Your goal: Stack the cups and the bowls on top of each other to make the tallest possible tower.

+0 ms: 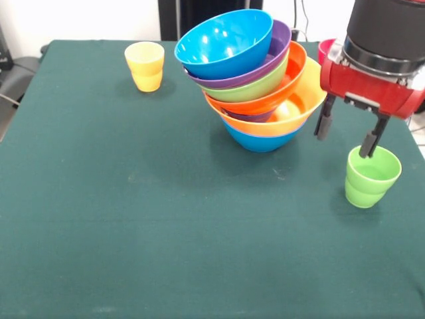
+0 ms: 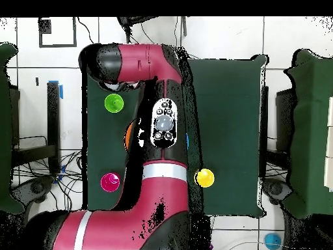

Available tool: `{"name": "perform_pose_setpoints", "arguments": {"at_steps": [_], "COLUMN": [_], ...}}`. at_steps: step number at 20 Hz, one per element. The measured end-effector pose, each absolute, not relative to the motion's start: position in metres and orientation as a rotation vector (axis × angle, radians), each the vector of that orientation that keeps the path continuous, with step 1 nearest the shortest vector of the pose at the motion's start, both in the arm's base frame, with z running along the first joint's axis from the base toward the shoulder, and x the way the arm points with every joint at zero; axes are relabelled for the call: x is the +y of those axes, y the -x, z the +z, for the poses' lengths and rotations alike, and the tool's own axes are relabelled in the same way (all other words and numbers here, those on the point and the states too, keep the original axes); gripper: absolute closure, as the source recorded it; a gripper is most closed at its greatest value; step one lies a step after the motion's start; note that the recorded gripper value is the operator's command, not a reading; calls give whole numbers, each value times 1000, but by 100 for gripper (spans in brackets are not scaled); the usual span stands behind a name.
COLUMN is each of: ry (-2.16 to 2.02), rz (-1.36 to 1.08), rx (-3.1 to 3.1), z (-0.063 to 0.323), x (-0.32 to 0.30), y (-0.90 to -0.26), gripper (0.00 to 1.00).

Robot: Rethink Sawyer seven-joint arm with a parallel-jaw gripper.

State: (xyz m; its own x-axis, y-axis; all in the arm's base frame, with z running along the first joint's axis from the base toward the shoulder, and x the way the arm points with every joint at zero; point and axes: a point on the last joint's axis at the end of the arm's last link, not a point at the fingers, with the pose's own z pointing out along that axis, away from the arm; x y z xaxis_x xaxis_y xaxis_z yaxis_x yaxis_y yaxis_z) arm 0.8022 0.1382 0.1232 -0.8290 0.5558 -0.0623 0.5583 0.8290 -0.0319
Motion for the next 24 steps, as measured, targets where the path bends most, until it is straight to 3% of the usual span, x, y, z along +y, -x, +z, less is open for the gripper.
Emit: {"name": "perform_pose_setpoints", "arguments": {"at_steps": [24], "ry": [-902], "rz": [-76], "rx": [2962], "z": [134], "x": [138], "y": [-795], "gripper": [0]}}
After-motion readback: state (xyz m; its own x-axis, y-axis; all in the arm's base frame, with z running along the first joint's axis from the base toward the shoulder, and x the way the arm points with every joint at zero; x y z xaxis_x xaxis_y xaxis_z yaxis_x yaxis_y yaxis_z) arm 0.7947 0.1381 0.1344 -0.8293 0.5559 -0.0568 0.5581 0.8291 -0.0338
